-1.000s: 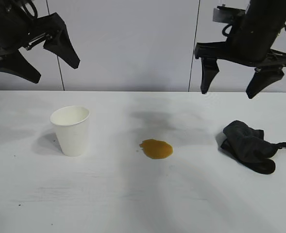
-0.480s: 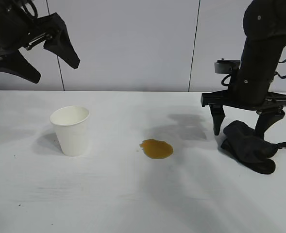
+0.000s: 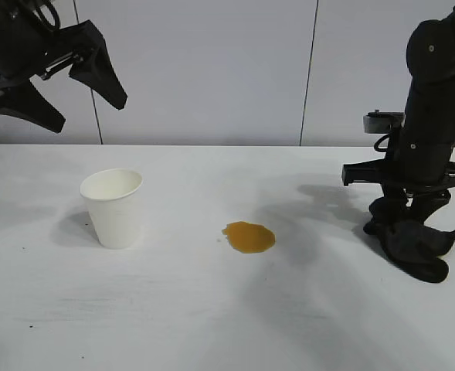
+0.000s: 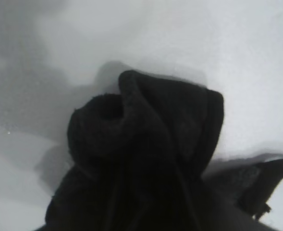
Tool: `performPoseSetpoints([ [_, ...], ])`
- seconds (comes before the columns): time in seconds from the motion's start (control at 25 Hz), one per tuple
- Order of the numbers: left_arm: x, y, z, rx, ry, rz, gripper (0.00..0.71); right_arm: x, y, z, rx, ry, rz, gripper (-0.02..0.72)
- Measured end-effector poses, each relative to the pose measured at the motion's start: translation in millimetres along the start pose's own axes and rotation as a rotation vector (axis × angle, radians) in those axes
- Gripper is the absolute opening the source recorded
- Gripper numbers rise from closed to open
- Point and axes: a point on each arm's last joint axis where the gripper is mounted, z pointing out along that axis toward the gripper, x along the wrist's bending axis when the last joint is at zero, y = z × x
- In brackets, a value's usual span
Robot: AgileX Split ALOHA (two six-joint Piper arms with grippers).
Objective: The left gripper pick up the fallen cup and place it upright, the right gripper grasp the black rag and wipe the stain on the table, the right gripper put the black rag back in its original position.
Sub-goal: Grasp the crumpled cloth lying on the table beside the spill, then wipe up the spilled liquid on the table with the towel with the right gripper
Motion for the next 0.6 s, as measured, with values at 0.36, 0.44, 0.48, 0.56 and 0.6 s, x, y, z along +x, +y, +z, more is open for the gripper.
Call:
performPoseSetpoints([
  [0.36,0.0,0.0,0.0,0.0,0.0,0.0,0.693,29.6,-5.8,-24.8,-0.015,0.211,0.026,0.022],
  [0.44,0.0,0.1,0.0,-0.001,0.0,0.0,0.693,44.8,-8.1,-37.0,-0.04,0.261,0.014,0.022],
  [0.48,0.1,0.2,0.0,-0.002,0.002,0.001,0.693,53.3,-10.5,-42.1,-0.047,0.278,-0.003,0.022],
  [0.56,0.4,0.6,0.0,-0.007,0.004,0.001,0.693,72.5,-16.5,-47.7,-0.049,0.307,-0.037,0.022],
  [0.6,0.5,0.9,0.0,-0.01,0.006,0.001,0.693,81.0,-18.2,-50.3,-0.058,0.318,-0.056,0.022],
])
